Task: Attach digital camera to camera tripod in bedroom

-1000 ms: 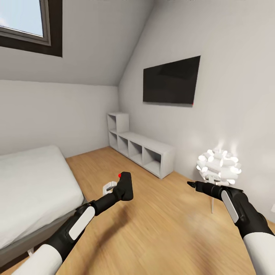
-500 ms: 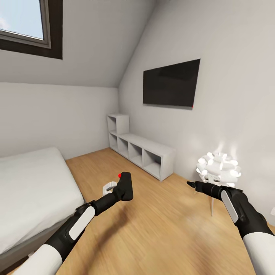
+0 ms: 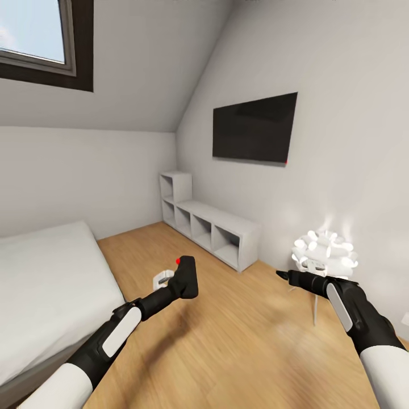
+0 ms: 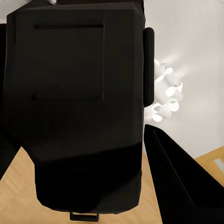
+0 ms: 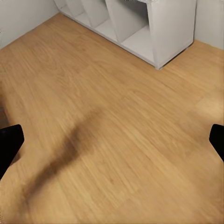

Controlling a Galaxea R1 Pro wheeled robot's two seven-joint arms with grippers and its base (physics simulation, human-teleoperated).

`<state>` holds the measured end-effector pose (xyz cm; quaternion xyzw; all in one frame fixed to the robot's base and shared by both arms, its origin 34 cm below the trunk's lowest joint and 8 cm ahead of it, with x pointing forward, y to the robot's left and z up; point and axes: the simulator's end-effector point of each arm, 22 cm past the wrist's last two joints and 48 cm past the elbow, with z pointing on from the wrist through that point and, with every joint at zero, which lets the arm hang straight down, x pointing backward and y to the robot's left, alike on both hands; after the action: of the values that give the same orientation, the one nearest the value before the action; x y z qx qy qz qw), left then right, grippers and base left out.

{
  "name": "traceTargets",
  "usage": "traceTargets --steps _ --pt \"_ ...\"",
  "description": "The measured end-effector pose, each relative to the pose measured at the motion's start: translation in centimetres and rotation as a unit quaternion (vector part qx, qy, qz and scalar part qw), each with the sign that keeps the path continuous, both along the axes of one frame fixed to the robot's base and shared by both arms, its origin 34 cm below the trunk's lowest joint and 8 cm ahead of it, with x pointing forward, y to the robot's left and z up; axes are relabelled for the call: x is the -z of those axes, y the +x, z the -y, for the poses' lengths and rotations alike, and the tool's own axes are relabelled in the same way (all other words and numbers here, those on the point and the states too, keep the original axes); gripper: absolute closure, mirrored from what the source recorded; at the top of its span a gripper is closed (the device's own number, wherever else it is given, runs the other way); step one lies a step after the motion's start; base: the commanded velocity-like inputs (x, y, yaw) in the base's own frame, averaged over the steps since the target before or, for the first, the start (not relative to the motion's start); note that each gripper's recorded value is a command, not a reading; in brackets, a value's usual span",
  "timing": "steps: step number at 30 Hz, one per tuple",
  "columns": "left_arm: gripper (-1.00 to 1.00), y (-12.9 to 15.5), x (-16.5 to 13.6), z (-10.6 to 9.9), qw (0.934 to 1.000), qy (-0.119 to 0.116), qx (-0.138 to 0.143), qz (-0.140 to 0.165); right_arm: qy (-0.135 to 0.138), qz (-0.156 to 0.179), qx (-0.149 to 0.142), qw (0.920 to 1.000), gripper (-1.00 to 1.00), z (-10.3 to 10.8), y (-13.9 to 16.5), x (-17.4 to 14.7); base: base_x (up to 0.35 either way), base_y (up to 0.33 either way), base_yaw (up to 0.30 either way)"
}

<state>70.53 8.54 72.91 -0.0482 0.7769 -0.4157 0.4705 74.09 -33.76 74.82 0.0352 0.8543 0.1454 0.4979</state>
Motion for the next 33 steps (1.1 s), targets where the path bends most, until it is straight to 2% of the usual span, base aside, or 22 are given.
traceTargets --steps 33 --pt "1.00 1.1 -6.6 0.2 1.0000 -0.001 0.000 -0.001 0.000 -0.001 0.000 1.0000 -1.00 0.0 1.1 -6.6 0.000 0.000 0.000"
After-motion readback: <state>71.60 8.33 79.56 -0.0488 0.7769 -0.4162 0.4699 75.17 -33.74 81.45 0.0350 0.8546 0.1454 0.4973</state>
